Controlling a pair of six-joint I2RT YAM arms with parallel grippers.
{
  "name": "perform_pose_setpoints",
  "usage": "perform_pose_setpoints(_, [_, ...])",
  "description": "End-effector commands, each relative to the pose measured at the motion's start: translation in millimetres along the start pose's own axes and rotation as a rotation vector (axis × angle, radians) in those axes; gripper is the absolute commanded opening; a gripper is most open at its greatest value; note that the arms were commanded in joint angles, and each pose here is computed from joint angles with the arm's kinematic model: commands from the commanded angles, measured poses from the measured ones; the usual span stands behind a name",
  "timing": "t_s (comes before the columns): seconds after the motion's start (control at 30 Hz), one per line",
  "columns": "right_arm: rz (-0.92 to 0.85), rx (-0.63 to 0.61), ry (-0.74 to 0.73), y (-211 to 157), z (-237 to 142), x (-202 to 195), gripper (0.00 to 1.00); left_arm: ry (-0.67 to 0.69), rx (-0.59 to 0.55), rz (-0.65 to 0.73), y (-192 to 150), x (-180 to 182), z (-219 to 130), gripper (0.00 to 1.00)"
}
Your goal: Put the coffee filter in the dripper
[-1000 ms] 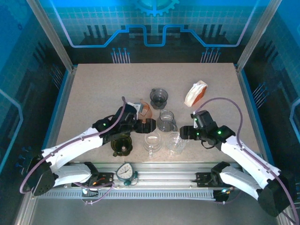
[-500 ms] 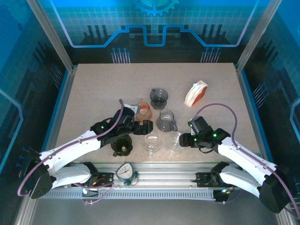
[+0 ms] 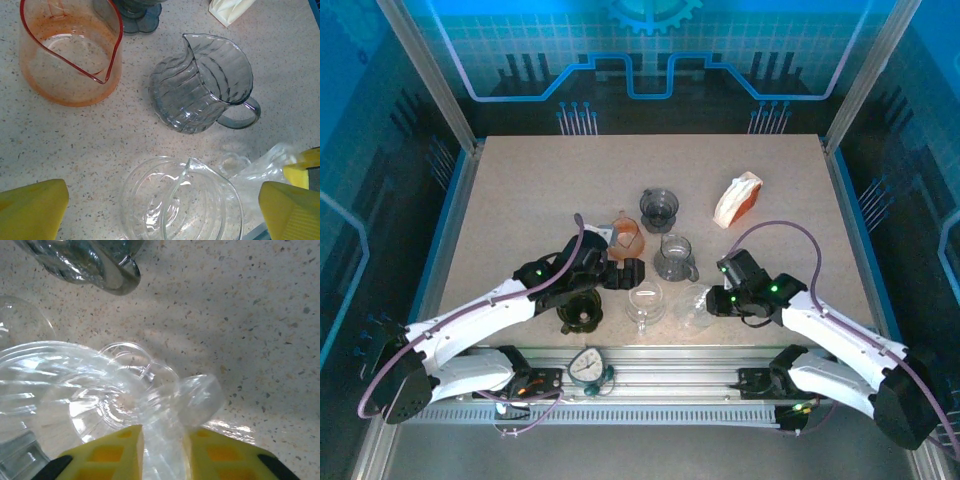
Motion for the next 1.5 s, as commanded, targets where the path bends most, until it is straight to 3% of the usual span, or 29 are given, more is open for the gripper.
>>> perform_pose_setpoints(0.0, [-0.016, 0.0, -0.006, -1, -8, 2, 0.14, 0.023, -0.003, 0.022, -2, 3, -3, 0.99])
perform_pose_setpoints(0.17, [-0.041, -0.016, 0.004, 3, -22, 6, 0.06, 0.028, -0.016, 0.024, 0, 3, -8, 0.99])
perform_pose_setpoints(0.4, [-0.115, -0.055, 0.061, 20, -61, 26, 0.05, 0.059, -0.075, 0.031, 7, 4, -29, 0.99])
perform_pose_setpoints(0.67, [-0.181, -0.044, 0.248, 52, -99, 83, 0.06, 0.109, -0.21, 0.044, 13, 12, -72, 0.99])
perform_pose_setpoints(1.0, [-0.261, 0.09, 0.295, 65, -71, 140, 0.05, 0.161, -0.268, 0.038, 6, 23, -92, 0.99])
perform_pose_setpoints(1.47, [-0.263, 0.132, 0.229, 65, -38, 143, 0.05, 0.168, -0.268, 0.039, 3, 26, -89, 0.99])
Point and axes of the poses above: each hand's point on the last joint's axis, 136 mm out from that joint toward the fingers, its own z axis out along the fingers, its own x axis along the line the jaws close on, y = z × x, the point moved 10 cm from there along -z, back along the fingers, and after that the axes turned 5 degrees about z, right-handed, at the moved point
